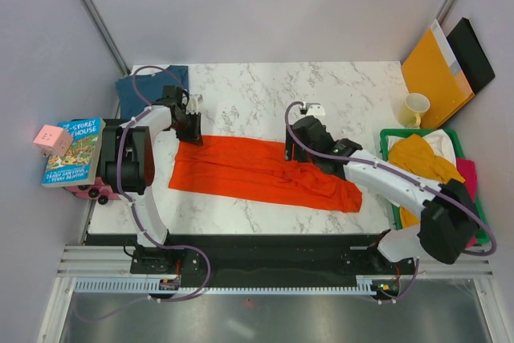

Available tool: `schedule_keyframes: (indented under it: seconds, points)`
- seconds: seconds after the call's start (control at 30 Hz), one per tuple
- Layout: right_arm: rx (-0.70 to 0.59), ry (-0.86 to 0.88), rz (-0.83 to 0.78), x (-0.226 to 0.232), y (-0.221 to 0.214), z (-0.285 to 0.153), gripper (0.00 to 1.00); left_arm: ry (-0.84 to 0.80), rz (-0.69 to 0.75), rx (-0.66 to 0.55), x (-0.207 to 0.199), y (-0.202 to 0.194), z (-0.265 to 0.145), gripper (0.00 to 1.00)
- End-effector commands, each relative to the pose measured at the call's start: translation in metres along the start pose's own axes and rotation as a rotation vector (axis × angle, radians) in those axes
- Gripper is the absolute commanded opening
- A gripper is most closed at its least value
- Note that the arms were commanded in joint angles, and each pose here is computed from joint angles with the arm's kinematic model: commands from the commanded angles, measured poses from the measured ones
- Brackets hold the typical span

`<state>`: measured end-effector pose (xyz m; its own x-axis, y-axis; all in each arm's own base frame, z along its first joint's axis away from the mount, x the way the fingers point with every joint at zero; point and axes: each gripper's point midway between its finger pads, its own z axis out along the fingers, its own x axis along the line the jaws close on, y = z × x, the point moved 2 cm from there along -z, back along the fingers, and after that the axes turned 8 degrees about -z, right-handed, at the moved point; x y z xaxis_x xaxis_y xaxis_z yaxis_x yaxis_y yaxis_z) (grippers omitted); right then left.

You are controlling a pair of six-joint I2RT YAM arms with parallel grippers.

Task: Fold and stack the t-shirts
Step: Fold the other side of the tshirt into a rectangle

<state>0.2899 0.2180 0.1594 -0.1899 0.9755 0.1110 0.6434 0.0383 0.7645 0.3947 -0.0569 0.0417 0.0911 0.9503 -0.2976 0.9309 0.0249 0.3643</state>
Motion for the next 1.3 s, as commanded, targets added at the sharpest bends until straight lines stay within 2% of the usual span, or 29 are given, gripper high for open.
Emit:
schedule_keyframes:
  seconds: [0.0,0.1,0.37,0.43,0.47,0.5,0.67,0.7,0.87,0.97,1.1,1.27]
  points:
    - [0.122,-0.05,-0.043,-0.005,-0.028,0.024,0.66,-0.041,0.018,-0.045,-0.012,0.009,-0.016,0.23]
    - [0.149,-0.058,-0.039,-0.007,-0.04,0.03,0.62,-0.036,0.023,-0.033,-0.01,0.003,-0.015,0.23]
    - [0.188,-0.115,-0.054,-0.022,-0.062,0.031,0.61,-0.037,0.024,-0.022,-0.009,-0.004,-0.014,0.22]
    - [0.203,-0.123,-0.054,-0.025,-0.069,0.032,0.57,-0.035,0.024,-0.021,-0.009,-0.004,-0.013,0.22]
    - [0.219,-0.132,-0.059,-0.027,-0.075,0.033,0.53,-0.038,0.024,-0.024,-0.009,-0.003,-0.014,0.22]
    - [0.226,-0.135,-0.054,-0.028,-0.077,0.033,0.44,-0.037,0.024,-0.022,-0.009,-0.003,-0.013,0.22]
    - [0.233,-0.137,-0.041,-0.031,-0.084,0.031,0.15,-0.038,0.02,-0.019,-0.009,-0.005,-0.013,0.21]
    - [0.221,-0.133,-0.04,-0.029,-0.082,0.03,0.0,-0.039,0.021,-0.016,-0.009,-0.005,-0.013,0.21]
    - [0.125,-0.097,-0.028,-0.022,-0.06,0.009,0.0,-0.035,0.025,-0.017,-0.008,-0.006,-0.013,0.2]
    - [0.11,-0.083,-0.028,-0.019,-0.053,-0.005,0.0,-0.039,0.024,-0.017,-0.009,-0.006,-0.013,0.2]
    - [0.141,-0.068,-0.035,-0.018,-0.063,-0.02,0.0,-0.044,0.024,-0.016,-0.01,-0.006,-0.012,0.19]
    - [0.228,-0.016,-0.051,-0.012,-0.095,-0.03,0.0,-0.05,0.017,-0.01,-0.01,-0.007,-0.01,0.19]
